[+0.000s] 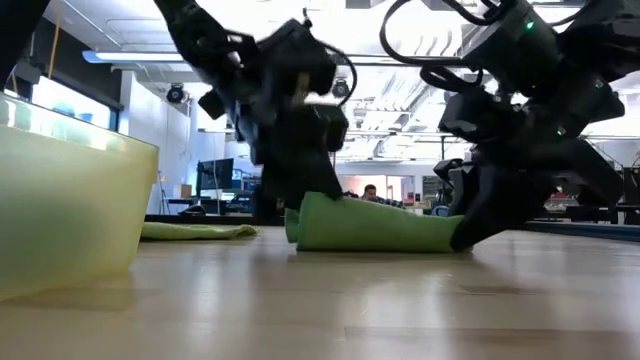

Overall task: Roll microfiber towels into tight, uniform cylinder then place into a basket
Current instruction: Roll the green microfiber towel

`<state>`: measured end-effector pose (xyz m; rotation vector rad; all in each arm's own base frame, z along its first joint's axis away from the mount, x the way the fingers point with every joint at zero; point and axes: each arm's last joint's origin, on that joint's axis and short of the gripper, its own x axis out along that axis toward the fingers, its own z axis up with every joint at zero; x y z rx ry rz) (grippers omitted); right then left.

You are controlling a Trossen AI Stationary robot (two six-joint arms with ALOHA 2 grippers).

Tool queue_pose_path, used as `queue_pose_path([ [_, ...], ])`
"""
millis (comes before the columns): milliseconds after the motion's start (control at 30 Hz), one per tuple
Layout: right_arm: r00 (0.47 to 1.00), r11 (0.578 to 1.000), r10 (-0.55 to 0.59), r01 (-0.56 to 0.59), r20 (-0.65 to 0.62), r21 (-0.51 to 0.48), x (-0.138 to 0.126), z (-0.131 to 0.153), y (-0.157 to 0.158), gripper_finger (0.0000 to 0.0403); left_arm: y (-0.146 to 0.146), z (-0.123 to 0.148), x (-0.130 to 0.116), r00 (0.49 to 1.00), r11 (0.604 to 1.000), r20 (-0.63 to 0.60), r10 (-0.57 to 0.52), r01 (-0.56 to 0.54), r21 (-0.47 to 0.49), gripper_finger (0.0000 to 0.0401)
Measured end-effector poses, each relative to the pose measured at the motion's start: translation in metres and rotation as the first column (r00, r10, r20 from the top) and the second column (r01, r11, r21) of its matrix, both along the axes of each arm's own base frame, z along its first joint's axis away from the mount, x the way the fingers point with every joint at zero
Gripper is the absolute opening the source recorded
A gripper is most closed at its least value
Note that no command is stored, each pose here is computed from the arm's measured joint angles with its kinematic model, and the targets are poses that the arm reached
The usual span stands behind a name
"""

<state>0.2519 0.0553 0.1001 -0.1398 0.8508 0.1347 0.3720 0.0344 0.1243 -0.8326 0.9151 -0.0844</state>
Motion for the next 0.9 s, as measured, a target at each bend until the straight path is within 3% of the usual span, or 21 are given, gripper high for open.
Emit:
queue_pose_path([
  [133,0.999,0.996,-0.044,0.045,-0.021,0.071,0.000,0.000,-0.003,0.0021,-0.004,0.013,-0.006,0.997,0.997,0.016,-0.078,0.077,0.028,0.0098],
  [233,0.996,0.985,-0.076,0.082,-0.050,0.151,0.000,-0.001,-0.006,0.0009,-0.008,0.024,-0.010,0.989,0.988,0.037,-0.141,0.138,0.074,0.0098],
  [400,0.986,0.931,-0.125,0.156,-0.113,0.330,0.002,-0.001,-0.017,0.0018,-0.029,0.045,-0.010,0.936,0.927,0.163,-0.312,0.262,0.268,0.0098],
  [533,0.972,0.858,-0.150,0.219,-0.181,0.464,0.002,-0.001,-0.026,0.0019,-0.053,0.049,-0.007,0.892,0.811,0.174,-0.416,0.277,0.515,0.0100],
  [667,0.960,0.797,-0.162,0.263,-0.228,0.544,0.002,-0.001,-0.033,0.0020,-0.075,0.047,-0.006,0.898,0.612,0.088,-0.430,0.219,0.760,0.0108],
  [767,0.954,0.773,-0.172,0.286,-0.247,0.567,0.002,-0.001,-0.036,0.0020,-0.084,0.047,-0.007,0.925,0.482,0.031,-0.378,0.169,0.860,0.0119],
  [900,0.951,0.760,-0.176,0.296,-0.256,0.579,0.001,-0.001,-0.039,0.0020,-0.086,0.046,-0.008,0.933,0.454,0.015,-0.360,0.161,0.876,0.0141],
])
